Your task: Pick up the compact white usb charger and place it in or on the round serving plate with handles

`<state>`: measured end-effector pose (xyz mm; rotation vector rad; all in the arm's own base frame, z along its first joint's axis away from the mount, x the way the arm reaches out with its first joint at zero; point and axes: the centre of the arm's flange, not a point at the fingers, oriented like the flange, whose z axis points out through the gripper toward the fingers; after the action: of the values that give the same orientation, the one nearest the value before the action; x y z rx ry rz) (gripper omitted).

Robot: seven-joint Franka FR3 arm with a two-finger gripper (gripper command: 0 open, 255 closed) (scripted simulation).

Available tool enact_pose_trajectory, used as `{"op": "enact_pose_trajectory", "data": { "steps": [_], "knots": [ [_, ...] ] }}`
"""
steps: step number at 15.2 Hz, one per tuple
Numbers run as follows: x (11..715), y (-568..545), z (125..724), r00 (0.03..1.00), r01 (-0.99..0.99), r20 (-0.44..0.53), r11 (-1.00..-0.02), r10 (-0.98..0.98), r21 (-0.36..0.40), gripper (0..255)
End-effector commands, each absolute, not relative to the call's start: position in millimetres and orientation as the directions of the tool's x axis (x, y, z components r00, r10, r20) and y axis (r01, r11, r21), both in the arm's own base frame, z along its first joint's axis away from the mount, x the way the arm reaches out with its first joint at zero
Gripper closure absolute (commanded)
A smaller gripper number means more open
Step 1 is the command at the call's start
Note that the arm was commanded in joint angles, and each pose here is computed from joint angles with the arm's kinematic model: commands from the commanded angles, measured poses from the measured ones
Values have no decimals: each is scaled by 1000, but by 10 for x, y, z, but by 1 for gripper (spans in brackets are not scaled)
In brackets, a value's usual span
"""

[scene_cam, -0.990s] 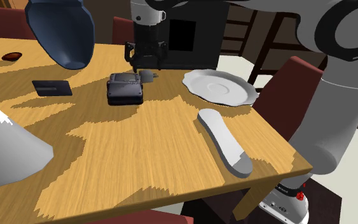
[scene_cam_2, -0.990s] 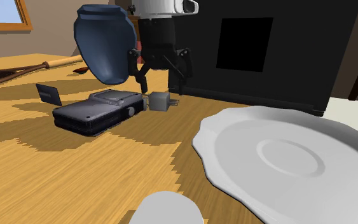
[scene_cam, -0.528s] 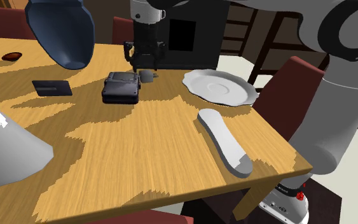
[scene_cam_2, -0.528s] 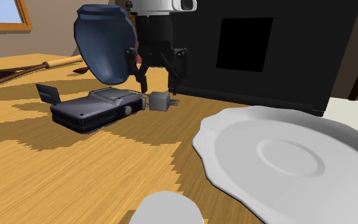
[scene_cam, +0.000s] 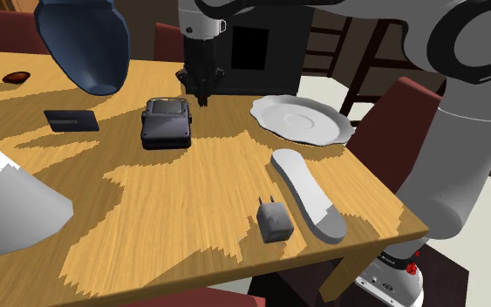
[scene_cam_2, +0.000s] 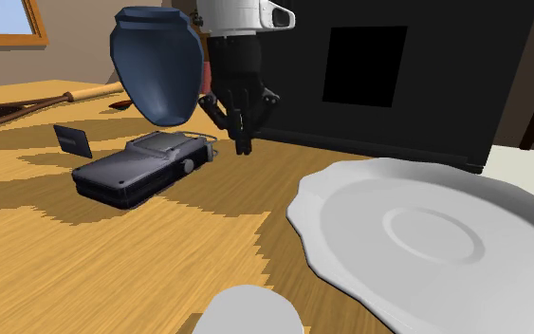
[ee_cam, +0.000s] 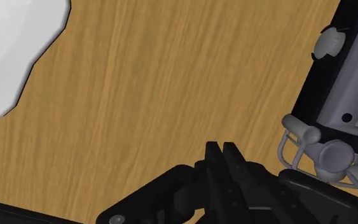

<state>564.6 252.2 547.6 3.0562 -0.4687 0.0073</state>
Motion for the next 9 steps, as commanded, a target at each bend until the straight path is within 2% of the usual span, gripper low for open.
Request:
{"op": "enact_pose_trajectory", "data": {
  "steps": [1,3,4,9],
  "knots": [
    [5613,2523,5504,954,-299,10,-953,-299,49,255],
    [5617,2528,5517,954,-299,11,-953,-299,49,255],
    [5617,2528,5517,954,-299,11,-953,-299,49,0],
    [4991,2747,5549,954,-301,14,-953,-301,41,0]
  ]
}}
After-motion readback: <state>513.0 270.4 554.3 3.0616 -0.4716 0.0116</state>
